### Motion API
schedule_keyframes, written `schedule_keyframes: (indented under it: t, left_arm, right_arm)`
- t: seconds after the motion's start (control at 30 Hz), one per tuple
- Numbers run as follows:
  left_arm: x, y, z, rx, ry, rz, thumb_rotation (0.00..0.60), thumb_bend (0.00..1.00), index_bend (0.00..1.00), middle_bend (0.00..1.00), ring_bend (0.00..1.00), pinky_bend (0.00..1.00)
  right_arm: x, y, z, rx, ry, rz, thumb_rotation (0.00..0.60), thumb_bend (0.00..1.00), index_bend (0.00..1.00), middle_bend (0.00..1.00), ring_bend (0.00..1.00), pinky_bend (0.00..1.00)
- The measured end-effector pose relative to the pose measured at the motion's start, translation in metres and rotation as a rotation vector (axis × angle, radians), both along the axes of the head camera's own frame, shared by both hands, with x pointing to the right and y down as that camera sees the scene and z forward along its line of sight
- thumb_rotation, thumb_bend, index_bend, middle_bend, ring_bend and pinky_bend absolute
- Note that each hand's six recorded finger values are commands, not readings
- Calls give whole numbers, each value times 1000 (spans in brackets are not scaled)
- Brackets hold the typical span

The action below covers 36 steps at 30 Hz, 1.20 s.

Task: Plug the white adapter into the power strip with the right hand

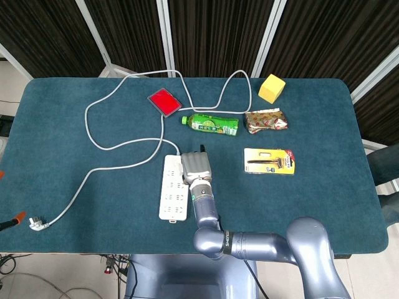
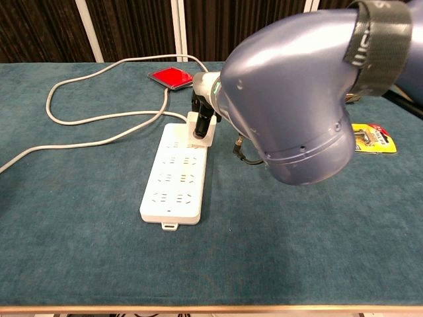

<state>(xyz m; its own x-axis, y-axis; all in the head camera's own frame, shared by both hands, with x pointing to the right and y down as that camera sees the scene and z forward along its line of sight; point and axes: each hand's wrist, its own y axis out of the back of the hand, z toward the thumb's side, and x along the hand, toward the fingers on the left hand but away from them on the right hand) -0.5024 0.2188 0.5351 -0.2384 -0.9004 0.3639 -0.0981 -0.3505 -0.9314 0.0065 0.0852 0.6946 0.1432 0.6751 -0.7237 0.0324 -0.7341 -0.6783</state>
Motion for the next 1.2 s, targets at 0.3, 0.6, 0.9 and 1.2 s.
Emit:
schedule_keyframes:
  t: [0.3, 0.6, 0.9, 1.2]
  left_arm:
    - [0, 0, 0, 2, -3, 0, 600, 56, 157, 0, 0, 0]
    - [1, 0, 0, 0, -4, 1, 600, 56, 157, 0, 0, 0]
    - [0, 0, 1, -3, -5, -2, 600, 56, 157, 0, 0, 0]
    - [-2, 0, 1, -6, -5, -8, 600, 56, 157, 0, 0, 0]
  right_arm:
    - [-1, 4, 4, -11, 6, -12, 600, 563, 646, 524, 358, 75]
    - [-8, 8, 6, -9, -8, -23, 600, 563, 655, 529, 358, 75]
    - [-18, 8, 4, 15, -8, -49, 600, 563, 660, 530, 358, 75]
    - [-27, 15, 7, 29, 29, -112, 600, 564, 673, 537, 358, 75]
